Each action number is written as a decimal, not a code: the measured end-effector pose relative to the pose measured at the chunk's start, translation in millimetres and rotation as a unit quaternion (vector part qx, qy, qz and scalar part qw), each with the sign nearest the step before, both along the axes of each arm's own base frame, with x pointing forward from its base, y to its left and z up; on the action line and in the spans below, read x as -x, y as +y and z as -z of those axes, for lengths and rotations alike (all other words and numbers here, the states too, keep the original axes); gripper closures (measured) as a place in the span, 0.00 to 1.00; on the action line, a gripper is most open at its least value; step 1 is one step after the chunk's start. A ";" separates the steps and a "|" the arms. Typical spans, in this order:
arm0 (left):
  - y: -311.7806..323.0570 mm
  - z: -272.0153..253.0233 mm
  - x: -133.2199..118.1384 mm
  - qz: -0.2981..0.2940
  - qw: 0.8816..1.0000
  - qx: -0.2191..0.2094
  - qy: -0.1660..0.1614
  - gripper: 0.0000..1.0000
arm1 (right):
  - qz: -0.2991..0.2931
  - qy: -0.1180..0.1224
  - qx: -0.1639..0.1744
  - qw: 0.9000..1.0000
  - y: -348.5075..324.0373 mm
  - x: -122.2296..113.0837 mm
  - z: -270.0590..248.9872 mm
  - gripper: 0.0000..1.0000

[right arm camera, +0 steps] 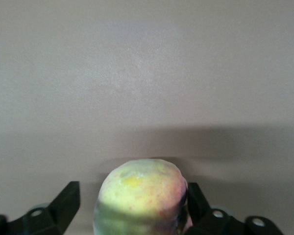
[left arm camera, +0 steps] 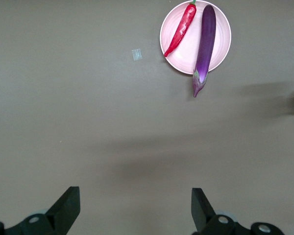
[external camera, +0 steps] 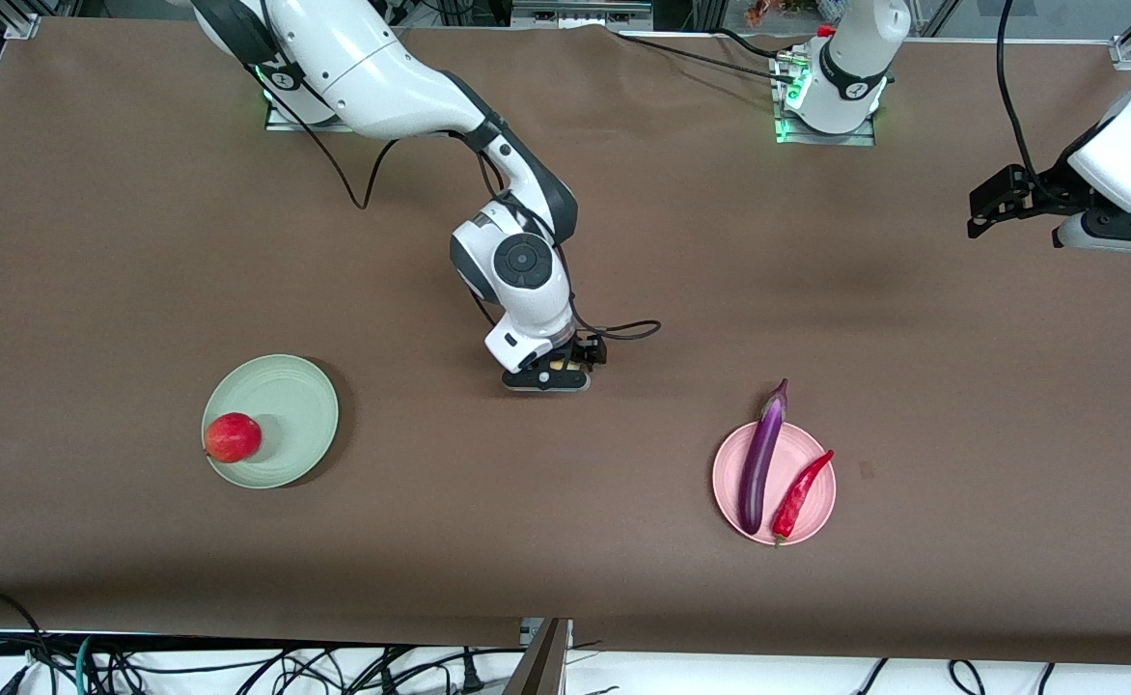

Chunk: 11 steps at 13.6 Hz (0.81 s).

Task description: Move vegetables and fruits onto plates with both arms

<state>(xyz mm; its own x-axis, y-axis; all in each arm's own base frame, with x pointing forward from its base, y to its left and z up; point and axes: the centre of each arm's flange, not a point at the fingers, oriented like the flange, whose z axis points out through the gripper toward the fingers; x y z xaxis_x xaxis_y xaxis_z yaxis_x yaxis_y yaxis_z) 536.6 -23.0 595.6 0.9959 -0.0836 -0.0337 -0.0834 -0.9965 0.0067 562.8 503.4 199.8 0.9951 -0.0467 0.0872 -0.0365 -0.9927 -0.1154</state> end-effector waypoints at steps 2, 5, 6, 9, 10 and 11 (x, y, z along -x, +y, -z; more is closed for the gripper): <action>-2.0 1.3 0.3 0.001 1.000 0.000 0.004 0.00 | 0.000 0.000 0.000 1.000 -0.2 -0.2 -0.2 0.15; -1.5 3.9 4.5 0.000 1.000 -0.001 0.022 0.00 | 0.002 -0.002 0.001 1.000 -2.5 -2.9 -1.9 0.30; -0.5 5.1 7.0 -0.001 0.999 -0.001 0.032 0.00 | 0.003 -0.002 0.006 1.000 -7.7 -7.4 -3.8 0.30; 1.6 1.7 7.9 -0.004 0.999 -0.001 0.034 0.00 | -0.009 0.015 0.035 0.999 -47.8 -41.8 -33.0 0.30; 1.7 0.5 7.8 -0.004 0.999 -0.001 0.033 0.00 | -0.016 0.020 0.043 0.999 -68.6 -57.6 -50.5 0.30; 1.7 0.1 7.8 -0.004 0.999 -0.001 0.033 0.00 | -0.025 0.025 0.050 0.998 -94.8 -74.6 -69.2 0.30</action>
